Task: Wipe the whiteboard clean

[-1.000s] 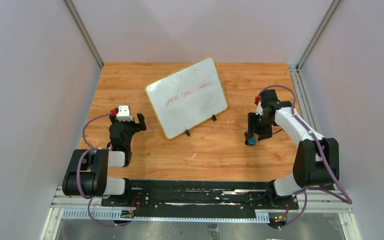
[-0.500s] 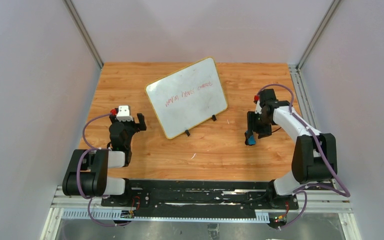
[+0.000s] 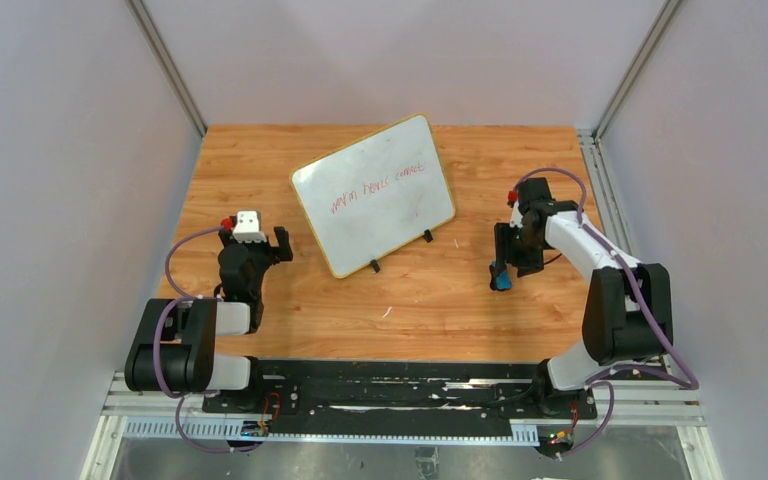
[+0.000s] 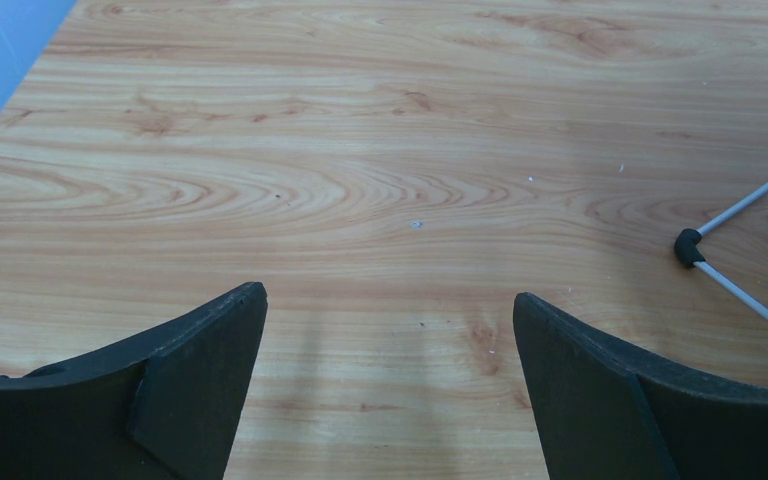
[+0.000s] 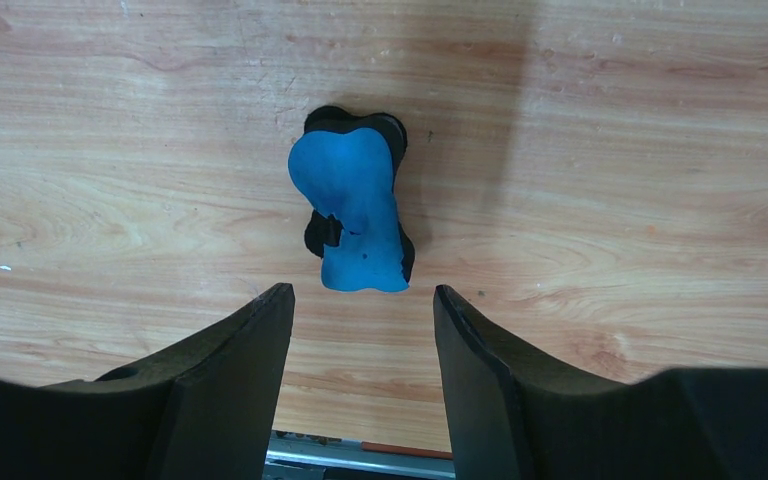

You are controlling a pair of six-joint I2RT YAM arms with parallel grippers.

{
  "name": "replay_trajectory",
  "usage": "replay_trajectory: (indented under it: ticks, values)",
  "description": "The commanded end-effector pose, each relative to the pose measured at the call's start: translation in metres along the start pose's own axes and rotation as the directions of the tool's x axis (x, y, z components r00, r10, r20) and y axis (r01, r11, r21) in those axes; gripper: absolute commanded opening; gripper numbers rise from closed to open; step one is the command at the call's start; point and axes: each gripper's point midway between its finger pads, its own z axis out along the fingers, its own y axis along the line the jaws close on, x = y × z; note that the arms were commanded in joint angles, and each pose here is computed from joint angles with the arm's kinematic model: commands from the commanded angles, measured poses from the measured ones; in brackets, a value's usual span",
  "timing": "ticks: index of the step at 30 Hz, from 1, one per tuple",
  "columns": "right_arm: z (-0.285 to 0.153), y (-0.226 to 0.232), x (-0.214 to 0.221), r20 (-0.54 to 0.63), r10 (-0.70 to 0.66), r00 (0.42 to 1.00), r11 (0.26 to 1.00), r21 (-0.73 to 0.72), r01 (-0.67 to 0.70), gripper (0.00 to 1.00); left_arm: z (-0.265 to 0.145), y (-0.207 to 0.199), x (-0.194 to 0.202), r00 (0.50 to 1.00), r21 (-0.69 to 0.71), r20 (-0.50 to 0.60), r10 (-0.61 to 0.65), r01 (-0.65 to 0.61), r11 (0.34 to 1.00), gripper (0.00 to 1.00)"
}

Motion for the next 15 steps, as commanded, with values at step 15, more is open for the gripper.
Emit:
replay_trajectory:
  ticks: [15]
  values:
    - [0.012, 0.004, -0.010, 0.002, -0.031, 1.000, 0.999, -0.005, 0.031, 0.55, 0.003, -0.003, -0.011, 0.999, 0.011, 0.039, 0.009, -0.010, 1.000, 0.98]
